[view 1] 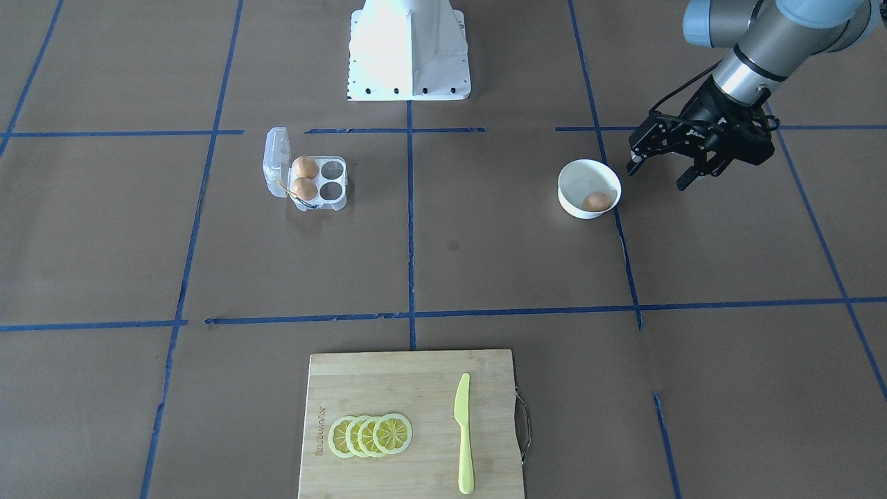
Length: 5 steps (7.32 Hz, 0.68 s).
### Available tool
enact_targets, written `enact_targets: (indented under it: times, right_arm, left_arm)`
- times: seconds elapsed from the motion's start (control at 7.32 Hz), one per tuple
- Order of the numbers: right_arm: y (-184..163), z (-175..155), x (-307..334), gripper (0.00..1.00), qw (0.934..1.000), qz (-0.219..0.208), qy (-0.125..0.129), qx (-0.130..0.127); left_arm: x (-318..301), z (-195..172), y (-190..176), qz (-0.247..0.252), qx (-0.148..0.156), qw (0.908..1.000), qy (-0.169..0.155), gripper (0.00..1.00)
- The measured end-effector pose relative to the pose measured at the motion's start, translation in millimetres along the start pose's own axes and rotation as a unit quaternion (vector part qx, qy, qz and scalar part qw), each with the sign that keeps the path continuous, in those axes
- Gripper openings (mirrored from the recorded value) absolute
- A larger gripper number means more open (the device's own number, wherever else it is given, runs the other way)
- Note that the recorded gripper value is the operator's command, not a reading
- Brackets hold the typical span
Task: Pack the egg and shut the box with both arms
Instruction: 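Move the left gripper down over the brown egg in the white bowl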
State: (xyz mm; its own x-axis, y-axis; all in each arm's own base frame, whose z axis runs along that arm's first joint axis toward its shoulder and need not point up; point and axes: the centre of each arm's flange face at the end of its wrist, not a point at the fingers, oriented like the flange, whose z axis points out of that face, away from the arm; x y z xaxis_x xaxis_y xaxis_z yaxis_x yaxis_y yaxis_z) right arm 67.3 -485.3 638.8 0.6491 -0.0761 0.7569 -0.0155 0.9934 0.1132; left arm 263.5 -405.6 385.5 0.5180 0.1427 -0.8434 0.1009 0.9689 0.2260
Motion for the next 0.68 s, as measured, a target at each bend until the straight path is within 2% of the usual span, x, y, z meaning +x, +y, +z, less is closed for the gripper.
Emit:
enact_targets:
  times: [0.41, 0.68]
  right_arm:
    - [0.2, -0.4, -1.1, 1.00, 1.0000, -0.001, -0.001, 0.000]
    - [0.0, -1.0, -1.9, 1.00, 1.0000, -0.002, -0.001, 0.001]
  left_arm:
    - [50.9, 62.1, 52.5, -0.086, -0.008, 0.9941, -0.066, 0.89]
    - [86.7, 87.1, 52.4, -0.101, -0.007, 0.9890, -0.108, 0.86]
